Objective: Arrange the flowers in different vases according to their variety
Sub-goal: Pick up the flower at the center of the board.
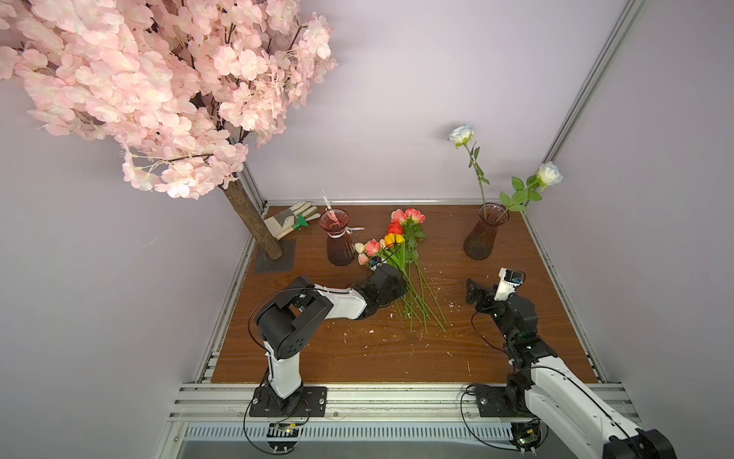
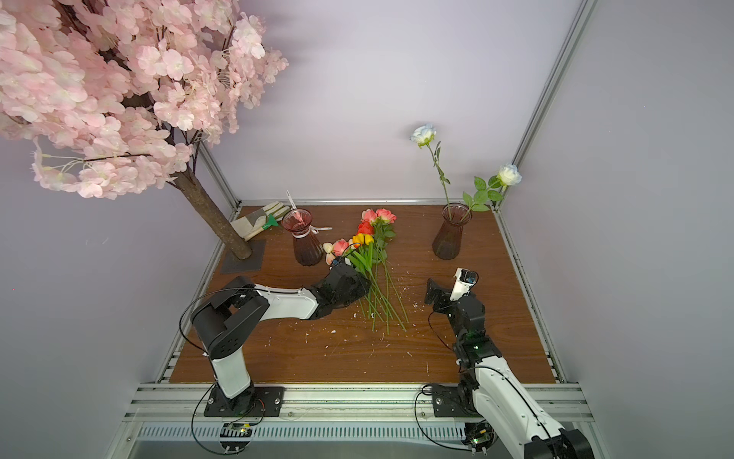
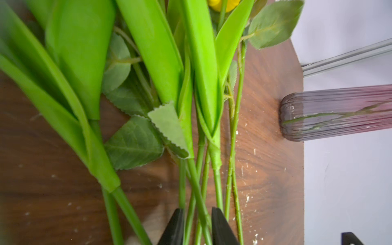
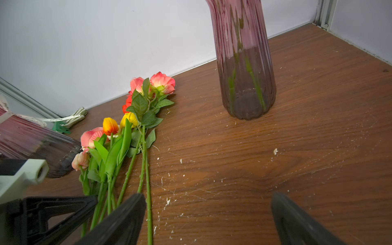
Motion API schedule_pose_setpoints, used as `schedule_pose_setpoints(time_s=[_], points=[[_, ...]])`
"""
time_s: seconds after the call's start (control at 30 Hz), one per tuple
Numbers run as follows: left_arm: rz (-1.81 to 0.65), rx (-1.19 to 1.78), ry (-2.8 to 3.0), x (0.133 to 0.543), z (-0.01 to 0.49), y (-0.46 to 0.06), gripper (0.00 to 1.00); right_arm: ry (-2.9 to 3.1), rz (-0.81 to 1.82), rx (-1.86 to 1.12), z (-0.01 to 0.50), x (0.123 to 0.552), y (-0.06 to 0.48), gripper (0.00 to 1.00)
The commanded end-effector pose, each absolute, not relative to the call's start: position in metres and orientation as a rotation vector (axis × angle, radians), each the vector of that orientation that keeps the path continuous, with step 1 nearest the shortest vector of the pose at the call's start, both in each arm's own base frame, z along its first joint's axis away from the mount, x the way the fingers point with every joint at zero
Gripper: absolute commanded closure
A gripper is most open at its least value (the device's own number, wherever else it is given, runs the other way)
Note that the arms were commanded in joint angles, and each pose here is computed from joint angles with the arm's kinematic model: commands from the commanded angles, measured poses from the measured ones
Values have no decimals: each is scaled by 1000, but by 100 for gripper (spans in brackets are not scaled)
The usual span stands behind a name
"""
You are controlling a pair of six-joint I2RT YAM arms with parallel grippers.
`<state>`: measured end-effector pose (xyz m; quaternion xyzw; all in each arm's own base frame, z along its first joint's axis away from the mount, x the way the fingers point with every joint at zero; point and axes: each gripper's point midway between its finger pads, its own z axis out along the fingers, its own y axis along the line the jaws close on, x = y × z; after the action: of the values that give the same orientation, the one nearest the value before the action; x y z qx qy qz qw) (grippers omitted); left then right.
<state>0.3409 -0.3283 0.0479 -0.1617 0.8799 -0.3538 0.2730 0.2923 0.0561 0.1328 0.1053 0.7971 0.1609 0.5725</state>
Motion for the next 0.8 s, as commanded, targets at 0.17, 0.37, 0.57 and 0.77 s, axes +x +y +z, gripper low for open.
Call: schedule_pose_setpoints(time_s=[0.17, 0.37, 0.57, 0.77], points=[[-994, -408, 2349, 348, 56, -344, 77, 1816, 385, 261, 148, 297, 55, 1], [-1003, -409, 2351, 349, 55, -344, 76, 1816, 387, 261, 148, 297, 56, 1], [-990, -405, 2357, 352, 53, -344, 76, 1816, 387, 259, 148, 297, 56, 1], [-995, -408, 2372, 352, 47, -345, 74, 1816, 384, 259, 148, 297, 55, 1]])
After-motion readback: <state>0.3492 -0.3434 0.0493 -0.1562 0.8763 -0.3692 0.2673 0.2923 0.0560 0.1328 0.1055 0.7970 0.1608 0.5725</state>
